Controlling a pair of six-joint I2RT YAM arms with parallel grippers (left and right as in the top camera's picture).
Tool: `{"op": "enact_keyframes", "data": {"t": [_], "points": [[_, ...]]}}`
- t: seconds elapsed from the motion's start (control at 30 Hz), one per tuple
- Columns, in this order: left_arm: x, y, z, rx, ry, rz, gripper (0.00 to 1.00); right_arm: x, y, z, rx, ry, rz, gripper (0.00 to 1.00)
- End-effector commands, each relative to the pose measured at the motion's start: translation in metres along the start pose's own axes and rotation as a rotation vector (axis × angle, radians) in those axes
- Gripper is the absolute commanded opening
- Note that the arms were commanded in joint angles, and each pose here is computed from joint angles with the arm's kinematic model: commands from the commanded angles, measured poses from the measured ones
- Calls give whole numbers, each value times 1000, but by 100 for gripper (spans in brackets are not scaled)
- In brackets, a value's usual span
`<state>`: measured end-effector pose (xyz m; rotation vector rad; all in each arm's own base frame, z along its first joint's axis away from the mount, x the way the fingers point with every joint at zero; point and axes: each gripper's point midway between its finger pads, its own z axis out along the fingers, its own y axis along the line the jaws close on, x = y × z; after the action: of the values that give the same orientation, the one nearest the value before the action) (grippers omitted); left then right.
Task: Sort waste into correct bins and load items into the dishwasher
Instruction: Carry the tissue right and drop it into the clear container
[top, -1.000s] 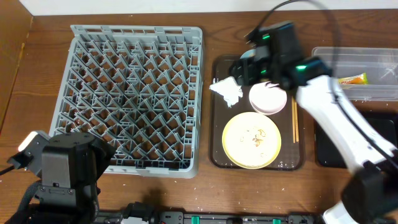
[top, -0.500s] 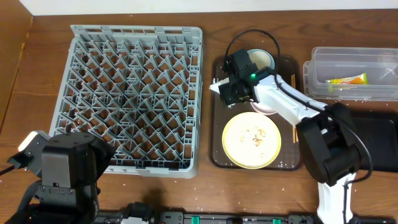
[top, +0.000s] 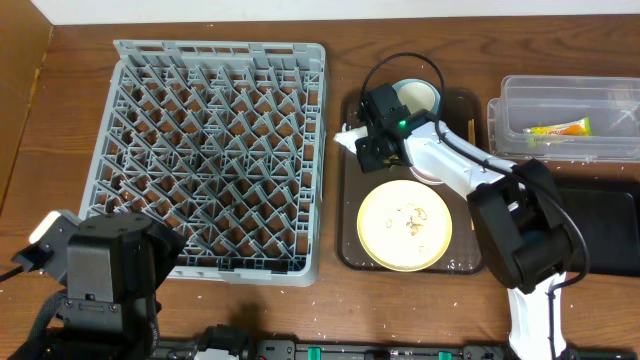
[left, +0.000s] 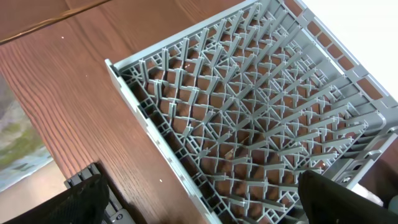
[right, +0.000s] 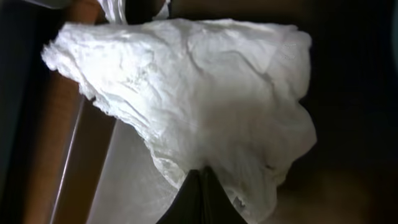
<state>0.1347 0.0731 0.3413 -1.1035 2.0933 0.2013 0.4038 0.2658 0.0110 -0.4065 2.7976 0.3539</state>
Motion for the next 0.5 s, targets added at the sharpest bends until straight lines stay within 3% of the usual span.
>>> {"op": "enact_keyframes", "data": {"t": [0.0,0.23,0.47], "points": [[-4,2,-1,-10,-16,-15,98,-47,20,-62,-48,-160,48,1],[-4,2,-1,-10,-16,-15,98,-97,-2,-181,-104,-418,220,1],[-4,2,-1,-10,-16,-15,98,-98,-99,-268,-35,-565,473,1]]}}
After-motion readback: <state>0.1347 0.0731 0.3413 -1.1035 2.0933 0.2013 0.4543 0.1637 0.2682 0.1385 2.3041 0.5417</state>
